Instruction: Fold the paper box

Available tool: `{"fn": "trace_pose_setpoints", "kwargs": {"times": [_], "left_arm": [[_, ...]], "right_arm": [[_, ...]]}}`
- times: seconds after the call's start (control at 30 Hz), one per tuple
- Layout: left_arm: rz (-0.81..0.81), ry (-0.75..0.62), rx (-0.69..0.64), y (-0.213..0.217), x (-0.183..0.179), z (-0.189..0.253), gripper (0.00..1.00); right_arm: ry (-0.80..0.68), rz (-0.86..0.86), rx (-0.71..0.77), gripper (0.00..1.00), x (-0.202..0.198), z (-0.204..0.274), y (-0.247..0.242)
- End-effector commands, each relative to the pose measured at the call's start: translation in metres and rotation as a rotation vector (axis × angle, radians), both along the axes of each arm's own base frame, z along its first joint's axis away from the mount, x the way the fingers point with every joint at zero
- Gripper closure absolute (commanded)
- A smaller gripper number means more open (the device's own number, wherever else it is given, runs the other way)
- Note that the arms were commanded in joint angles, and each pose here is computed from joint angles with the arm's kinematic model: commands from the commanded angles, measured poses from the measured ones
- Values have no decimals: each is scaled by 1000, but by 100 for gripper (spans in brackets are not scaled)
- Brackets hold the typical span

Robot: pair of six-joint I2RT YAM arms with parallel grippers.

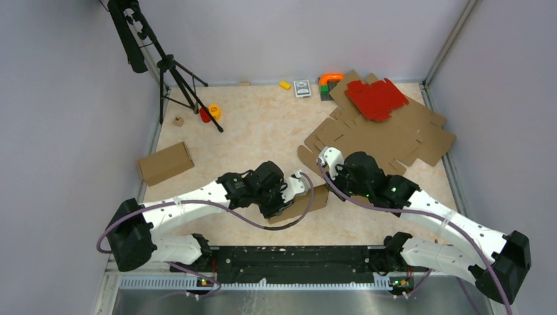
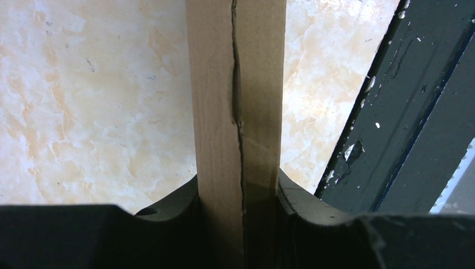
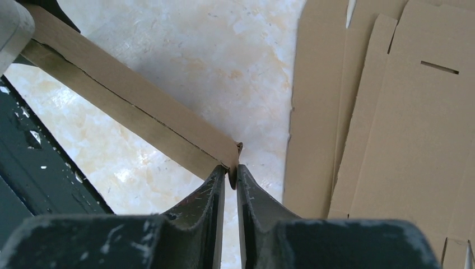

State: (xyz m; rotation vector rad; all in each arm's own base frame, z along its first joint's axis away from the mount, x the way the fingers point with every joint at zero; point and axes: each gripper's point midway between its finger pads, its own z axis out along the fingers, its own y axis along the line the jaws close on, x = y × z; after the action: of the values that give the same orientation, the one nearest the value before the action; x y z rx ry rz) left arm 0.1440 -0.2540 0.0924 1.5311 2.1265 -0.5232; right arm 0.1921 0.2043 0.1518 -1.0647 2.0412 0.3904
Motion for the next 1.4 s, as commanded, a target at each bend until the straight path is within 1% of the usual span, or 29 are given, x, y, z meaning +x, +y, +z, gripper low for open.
{"fn": "trace_pose_setpoints", "kwargs": {"times": [0.0, 0.1, 0.2, 0.33, 0.47, 0.57, 0.87, 1.13, 1.37], "left_arm": [[4, -1, 2, -4, 2, 1, 76], [5, 1, 6, -3, 2, 1, 76], [7, 0, 17, -2, 2, 1, 76], [18, -5, 33, 1, 4, 0, 76], [26, -8, 30, 0, 5, 2, 76], [32, -8, 38, 1, 6, 1, 76], [38, -9, 51, 2, 6, 0, 77], [44, -8, 74, 3, 7, -2, 77], [44, -8, 80, 1, 6, -2, 78]], "right_arm": [[-61, 23, 71, 91, 4, 13, 13], [-72, 4, 105, 100, 6, 23, 14], [-44, -32, 117, 100, 6, 30, 15], [35, -37, 129, 100, 1, 35, 21], [133, -95, 127, 100, -3, 28, 24], [181, -136, 132, 100, -3, 27, 27], [236, -271, 196, 100, 4, 35, 31], [271, -289, 196, 100, 4, 37, 34], [310, -304, 238, 100, 2, 39, 42]]}}
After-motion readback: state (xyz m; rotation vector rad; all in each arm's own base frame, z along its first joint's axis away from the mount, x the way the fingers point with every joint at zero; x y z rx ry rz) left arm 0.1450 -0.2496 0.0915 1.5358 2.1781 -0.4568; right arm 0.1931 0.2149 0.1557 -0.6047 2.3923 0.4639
